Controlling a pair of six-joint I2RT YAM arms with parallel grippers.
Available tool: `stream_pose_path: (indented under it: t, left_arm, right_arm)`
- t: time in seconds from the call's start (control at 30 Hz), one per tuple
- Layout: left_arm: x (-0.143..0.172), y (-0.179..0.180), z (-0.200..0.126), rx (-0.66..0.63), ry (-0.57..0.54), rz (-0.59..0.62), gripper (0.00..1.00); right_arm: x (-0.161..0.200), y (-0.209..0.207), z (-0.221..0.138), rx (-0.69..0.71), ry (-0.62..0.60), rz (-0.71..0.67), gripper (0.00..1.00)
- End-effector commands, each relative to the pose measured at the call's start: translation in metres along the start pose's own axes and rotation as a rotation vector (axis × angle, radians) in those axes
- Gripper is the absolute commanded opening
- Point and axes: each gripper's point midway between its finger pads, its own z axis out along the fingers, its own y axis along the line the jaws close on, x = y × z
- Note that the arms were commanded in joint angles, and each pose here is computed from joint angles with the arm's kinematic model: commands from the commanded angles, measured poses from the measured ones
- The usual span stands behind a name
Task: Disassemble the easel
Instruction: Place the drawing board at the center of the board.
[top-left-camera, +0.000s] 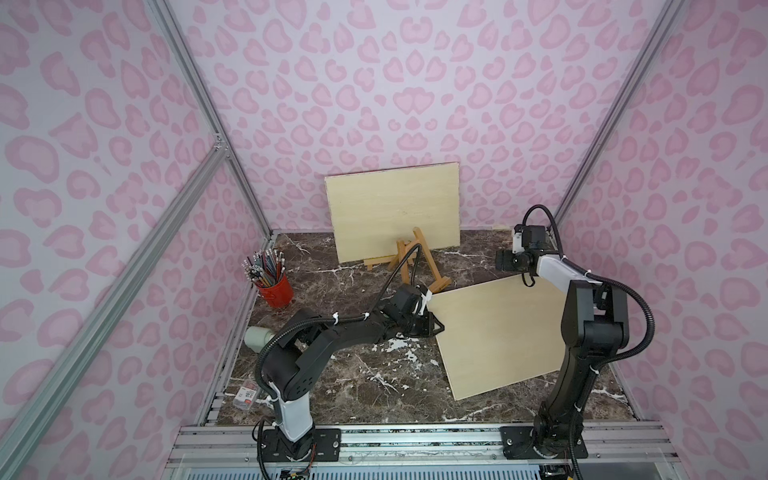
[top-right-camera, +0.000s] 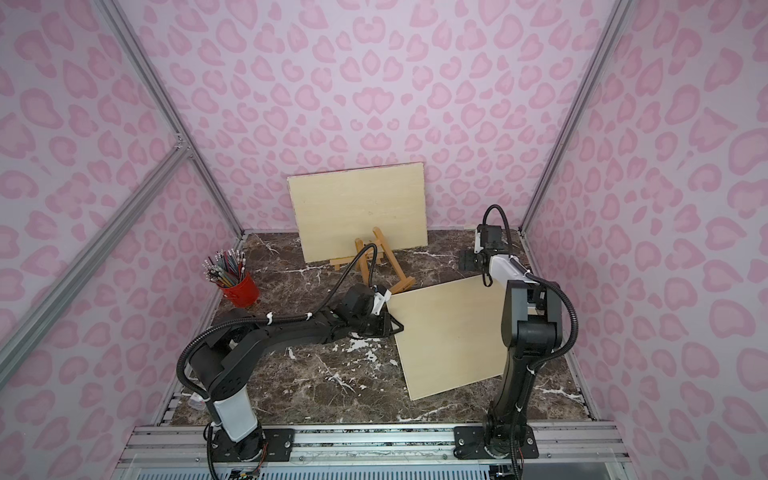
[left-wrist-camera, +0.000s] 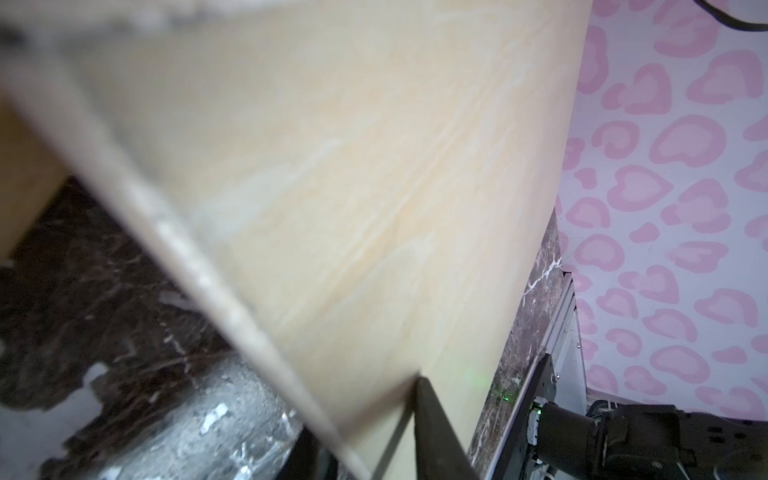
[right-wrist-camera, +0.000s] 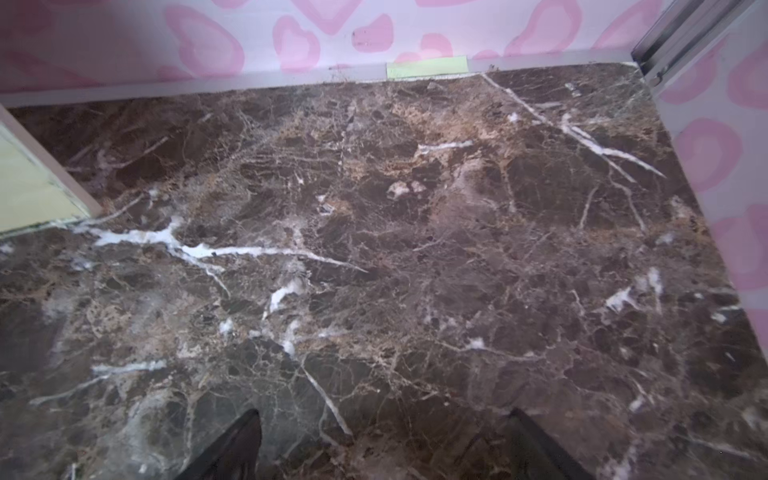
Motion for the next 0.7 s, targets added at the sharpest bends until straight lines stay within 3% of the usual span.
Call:
stream_pose_path:
  t: [0.0, 0.17, 0.47, 0.67]
  left_arm:
    - [-0.004, 0.044, -0.001, -0.223, -0.041, 0.081, 0.02]
    - [-0.005, 0.044, 0.001, -0.227, -0.037, 0.079, 0.02]
    - [-0.007, 0.032, 0.001, -0.208, -0.044, 0.097, 0.02]
    - [0.004, 0.013, -0.009, -0.192, -0.025, 0.123, 0.02]
  right_arm:
    - [0.030, -0.010, -0.001, 0.052, 0.095, -0.031, 0.92]
    - [0.055, -0.021, -0.012, 0.075, 0.131, -0.019, 0.91]
    - [0.054, -0.020, -0.023, 0.035, 0.092, 0.017, 0.94]
    - [0.054, -0.079, -0.028, 0.100, 0.049, 0.172, 0.98]
